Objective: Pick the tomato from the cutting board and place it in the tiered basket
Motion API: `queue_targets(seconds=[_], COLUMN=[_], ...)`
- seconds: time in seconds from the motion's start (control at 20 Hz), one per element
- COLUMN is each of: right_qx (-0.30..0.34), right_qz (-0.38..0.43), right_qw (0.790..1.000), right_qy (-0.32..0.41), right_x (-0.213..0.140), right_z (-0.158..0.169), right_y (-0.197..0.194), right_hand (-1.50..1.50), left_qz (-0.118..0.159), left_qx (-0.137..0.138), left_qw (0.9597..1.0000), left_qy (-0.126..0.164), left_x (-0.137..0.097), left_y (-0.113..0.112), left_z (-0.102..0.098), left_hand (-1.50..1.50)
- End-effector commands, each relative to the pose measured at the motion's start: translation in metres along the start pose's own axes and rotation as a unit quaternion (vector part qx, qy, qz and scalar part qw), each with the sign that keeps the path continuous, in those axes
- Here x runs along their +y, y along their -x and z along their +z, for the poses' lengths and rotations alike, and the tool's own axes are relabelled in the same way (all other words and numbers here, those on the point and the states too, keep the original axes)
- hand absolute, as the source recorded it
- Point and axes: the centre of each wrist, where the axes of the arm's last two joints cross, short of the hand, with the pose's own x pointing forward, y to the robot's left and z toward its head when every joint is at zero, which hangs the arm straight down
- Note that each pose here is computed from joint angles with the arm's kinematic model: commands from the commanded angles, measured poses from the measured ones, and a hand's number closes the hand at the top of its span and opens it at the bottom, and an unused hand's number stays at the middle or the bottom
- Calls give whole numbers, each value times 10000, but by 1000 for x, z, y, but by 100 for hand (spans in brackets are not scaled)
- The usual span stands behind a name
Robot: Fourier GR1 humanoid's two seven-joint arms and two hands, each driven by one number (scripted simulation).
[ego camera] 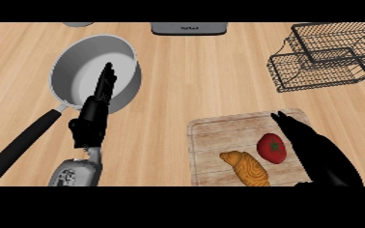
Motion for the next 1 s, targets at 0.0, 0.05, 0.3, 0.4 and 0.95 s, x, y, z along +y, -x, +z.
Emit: queue_targets(seconds=[0.0,0.05,0.3,0.4,0.95], right_qx=[-13,44,-77,-17,-75], right_qz=[-100,-105,-65,-160,-373], right_qw=[9999,9999,9999,9998,9980], right_qy=[-16,81,-82,-66,505], right_x=[4,-9,24,23,52], right_z=[-2,-7,-21,-13,-44], right_y=[-1,17,1,28,5], right_hand=[-150,-150,-150,-150,150], left_qz=[0,68,-20,1,15], left_qx=[108,131,78,70,91], left_qw=[9999,9999,10000,10000,9999], left_qy=[-19,74,30,8,88], left_x=[6,1,2,2,0], left_y=[-6,-5,2,-2,3], left_z=[4,15,-2,-19,6], left_hand=[0,0,0,0,0])
